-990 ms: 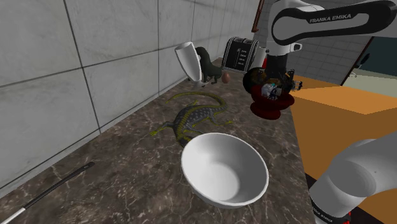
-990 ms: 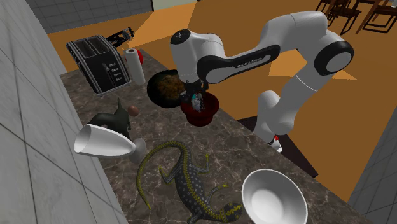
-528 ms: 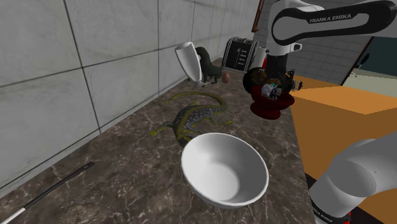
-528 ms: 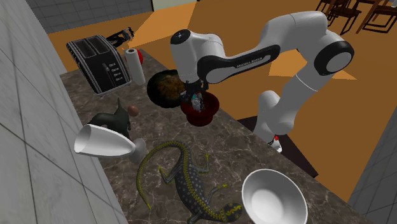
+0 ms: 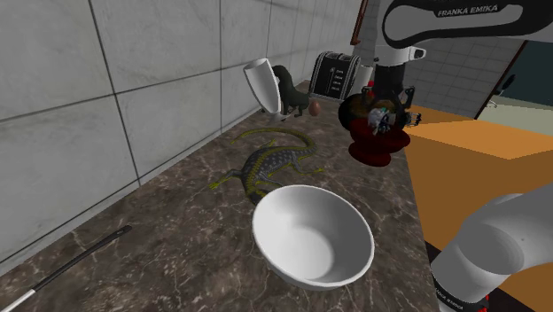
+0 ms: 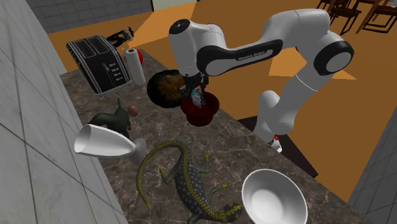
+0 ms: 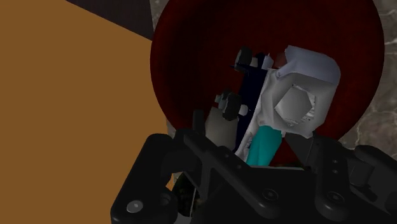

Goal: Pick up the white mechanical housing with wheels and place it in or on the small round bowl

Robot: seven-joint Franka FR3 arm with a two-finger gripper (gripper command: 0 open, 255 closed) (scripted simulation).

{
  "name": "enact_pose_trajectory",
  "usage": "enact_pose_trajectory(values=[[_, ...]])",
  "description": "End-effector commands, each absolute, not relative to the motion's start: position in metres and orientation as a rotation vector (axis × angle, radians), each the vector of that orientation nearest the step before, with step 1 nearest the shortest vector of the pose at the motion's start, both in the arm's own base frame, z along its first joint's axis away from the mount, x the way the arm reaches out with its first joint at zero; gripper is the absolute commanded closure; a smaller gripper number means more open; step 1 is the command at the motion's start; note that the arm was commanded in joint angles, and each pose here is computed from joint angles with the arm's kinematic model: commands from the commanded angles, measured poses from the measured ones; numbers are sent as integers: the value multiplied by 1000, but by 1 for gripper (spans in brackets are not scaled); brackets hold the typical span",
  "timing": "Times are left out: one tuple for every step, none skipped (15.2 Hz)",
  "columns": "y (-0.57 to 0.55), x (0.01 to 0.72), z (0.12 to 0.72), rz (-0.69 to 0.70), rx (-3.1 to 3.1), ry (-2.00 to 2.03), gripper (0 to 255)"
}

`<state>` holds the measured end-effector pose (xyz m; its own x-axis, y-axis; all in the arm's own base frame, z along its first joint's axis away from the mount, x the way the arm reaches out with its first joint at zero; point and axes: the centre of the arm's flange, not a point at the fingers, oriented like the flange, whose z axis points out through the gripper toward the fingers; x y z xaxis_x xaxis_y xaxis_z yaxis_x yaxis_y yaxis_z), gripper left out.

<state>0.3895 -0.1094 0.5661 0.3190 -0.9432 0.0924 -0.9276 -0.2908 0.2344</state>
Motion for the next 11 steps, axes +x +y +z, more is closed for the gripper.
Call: enact_pose_trajectory(values=[[-110,389,578,-93,2342,-1700,255],[-110,389,583,-93,2342,-1700,255],[-110,389,588,-93,2342,-1700,255],[-110,389,594,-93,2342,-1700,255],[-110,389,599,-93,2342,-1700,255],[-110,389,604,-93,2342,-1700,255],[-110,389,609,-93,2342,-1700,255],[-110,389,615,-93,2342,-1700,255],[-110,389,620,-93,2342,-1700,255],[-110,389,625,-93,2342,-1700,255],[-110,389,631,-93,2342,-1700,255]])
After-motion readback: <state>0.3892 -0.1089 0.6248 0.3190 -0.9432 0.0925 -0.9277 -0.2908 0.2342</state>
